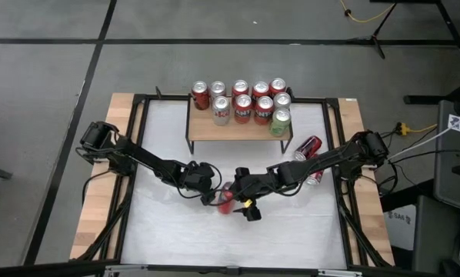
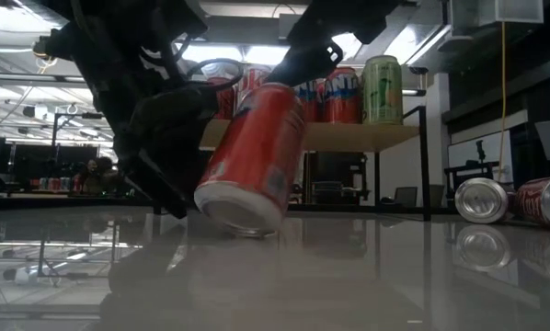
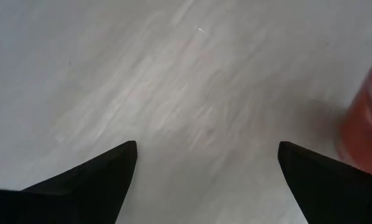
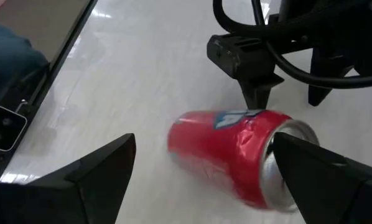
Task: Place canned beverage on shelf
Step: Put the orange soda can on the shelf aligned with the other soda can
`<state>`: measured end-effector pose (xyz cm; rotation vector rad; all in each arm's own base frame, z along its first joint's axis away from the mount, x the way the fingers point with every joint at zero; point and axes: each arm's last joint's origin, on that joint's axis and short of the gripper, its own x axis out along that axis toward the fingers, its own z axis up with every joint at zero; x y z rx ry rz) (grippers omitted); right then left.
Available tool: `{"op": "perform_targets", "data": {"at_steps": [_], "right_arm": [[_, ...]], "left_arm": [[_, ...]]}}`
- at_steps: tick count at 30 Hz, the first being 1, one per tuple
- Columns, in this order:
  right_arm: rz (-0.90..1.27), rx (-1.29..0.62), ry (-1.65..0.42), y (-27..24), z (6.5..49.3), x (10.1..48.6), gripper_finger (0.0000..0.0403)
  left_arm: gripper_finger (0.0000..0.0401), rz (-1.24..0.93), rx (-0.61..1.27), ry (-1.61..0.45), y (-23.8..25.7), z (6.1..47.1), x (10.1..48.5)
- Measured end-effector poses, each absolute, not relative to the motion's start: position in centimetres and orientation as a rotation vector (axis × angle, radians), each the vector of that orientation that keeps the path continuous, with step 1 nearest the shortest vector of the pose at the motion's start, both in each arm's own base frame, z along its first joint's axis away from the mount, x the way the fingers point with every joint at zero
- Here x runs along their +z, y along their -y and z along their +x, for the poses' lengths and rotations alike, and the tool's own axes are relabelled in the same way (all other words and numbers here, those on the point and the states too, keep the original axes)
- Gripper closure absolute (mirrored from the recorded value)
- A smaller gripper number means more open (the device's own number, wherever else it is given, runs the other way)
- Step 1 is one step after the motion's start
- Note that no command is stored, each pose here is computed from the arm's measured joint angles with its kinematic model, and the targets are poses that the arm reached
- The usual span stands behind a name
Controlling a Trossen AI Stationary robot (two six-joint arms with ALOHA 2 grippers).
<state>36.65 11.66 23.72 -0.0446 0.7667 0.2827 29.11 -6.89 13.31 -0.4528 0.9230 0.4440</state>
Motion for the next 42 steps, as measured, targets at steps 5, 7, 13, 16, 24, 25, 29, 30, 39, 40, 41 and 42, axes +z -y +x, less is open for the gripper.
{"op": "perform_targets", "data": {"at_steps": [5, 7, 13, 16, 24, 25, 29, 30, 39, 40, 41, 42], "right_arm": [[-0.034, 0.311, -0.770, -11.8, 36.6, 23.7, 0.0033], [-0.026, 0.334, -0.773, -11.9, 36.6, 23.7, 0.0033], [-0.019, 0.353, -0.778, -11.9, 36.5, 23.7, 0.0033], [-0.019, 0.352, -0.778, -11.9, 36.5, 23.7, 0.0033], [-0.019, 0.353, -0.778, -11.9, 36.5, 23.6, 0.0033], [-0.019, 0.353, -0.778, -11.9, 36.5, 23.6, 0.0033], [-0.019, 0.353, -0.779, -11.9, 36.5, 23.6, 0.0033], [-0.019, 0.353, -0.779, -11.9, 36.5, 23.6, 0.0033], [-0.019, 0.353, -0.779, -11.9, 36.5, 23.6, 0.0033], [-0.019, 0.353, -0.780, -11.9, 36.5, 23.6, 0.0033], [-0.019, 0.353, -0.780, -11.9, 36.5, 23.6, 0.0033], [-0.019, 0.353, -0.780, -11.9, 36.5, 23.6, 0.0033]], "left_arm": [[0.0016, -0.451, 0.446, -0.925, 6.9, 29.1, 13.3], [0.0016, -0.450, 0.446, -0.926, 6.9, 29.1, 13.3], [0.0016, -0.449, 0.445, -0.927, 6.9, 29.0, 13.2], [0.0016, -0.448, 0.444, -0.927, 6.9, 29.0, 13.2], [0.0016, -0.442, 0.448, -0.942, 6.9, 28.7, 13.4], [0.0016, -0.442, 0.446, -0.947, 6.8, 28.6, 13.6], [0.0016, -0.434, 0.432, -0.975, 7.1, 27.8, 14.5], [0.0016, -0.444, 0.421, -0.975, 7.3, 27.6, 14.8], [0.0016, -0.624, 0.295, -0.855, 12.0, 27.3, 15.9], [0.0016, -0.639, 0.290, -0.843, 12.5, 27.1, 15.9], [0.0016, -0.652, 0.288, -0.825, 12.9, 27.1, 16.0], [0.0016, -0.673, 0.286, -0.799, 13.2, 27.1, 16.2]]}}
